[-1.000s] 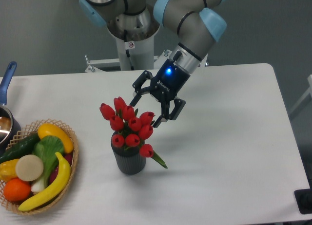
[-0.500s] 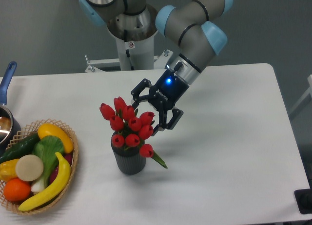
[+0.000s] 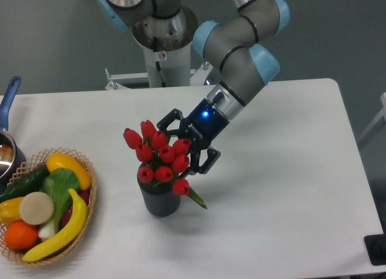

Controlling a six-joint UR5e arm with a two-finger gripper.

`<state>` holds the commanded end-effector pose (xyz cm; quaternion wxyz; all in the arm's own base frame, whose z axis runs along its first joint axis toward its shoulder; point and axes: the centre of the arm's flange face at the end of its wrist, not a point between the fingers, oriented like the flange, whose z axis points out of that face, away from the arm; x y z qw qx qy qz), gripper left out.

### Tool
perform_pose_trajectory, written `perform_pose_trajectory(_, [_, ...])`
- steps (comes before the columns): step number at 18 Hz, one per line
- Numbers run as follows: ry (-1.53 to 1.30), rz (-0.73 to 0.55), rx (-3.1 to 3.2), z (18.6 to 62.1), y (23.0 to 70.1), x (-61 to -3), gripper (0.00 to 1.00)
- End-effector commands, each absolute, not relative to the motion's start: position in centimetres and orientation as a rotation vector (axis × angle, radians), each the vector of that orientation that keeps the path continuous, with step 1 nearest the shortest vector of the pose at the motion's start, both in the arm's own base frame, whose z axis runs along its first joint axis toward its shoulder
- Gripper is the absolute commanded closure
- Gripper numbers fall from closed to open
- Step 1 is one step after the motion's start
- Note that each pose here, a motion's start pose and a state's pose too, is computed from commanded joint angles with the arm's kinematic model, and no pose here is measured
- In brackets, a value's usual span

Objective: Pick up the flowers from the vase
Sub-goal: 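Close the gripper around the red tulip stems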

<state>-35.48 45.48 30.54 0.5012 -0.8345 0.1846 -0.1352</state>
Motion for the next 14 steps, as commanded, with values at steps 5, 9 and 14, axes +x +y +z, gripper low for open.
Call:
perform_pose_trajectory(5, [0.450,-0.332,-1.975,30.76,46.17,-35.84,0.08])
perform_pose_trajectory(9, [0.449,-0.333,-1.972,30.92,46.19,-35.84,0.33])
perform_pose_trajectory(14, [0.450,-0.327,-1.971,31.16,46.10,-35.85,0.42])
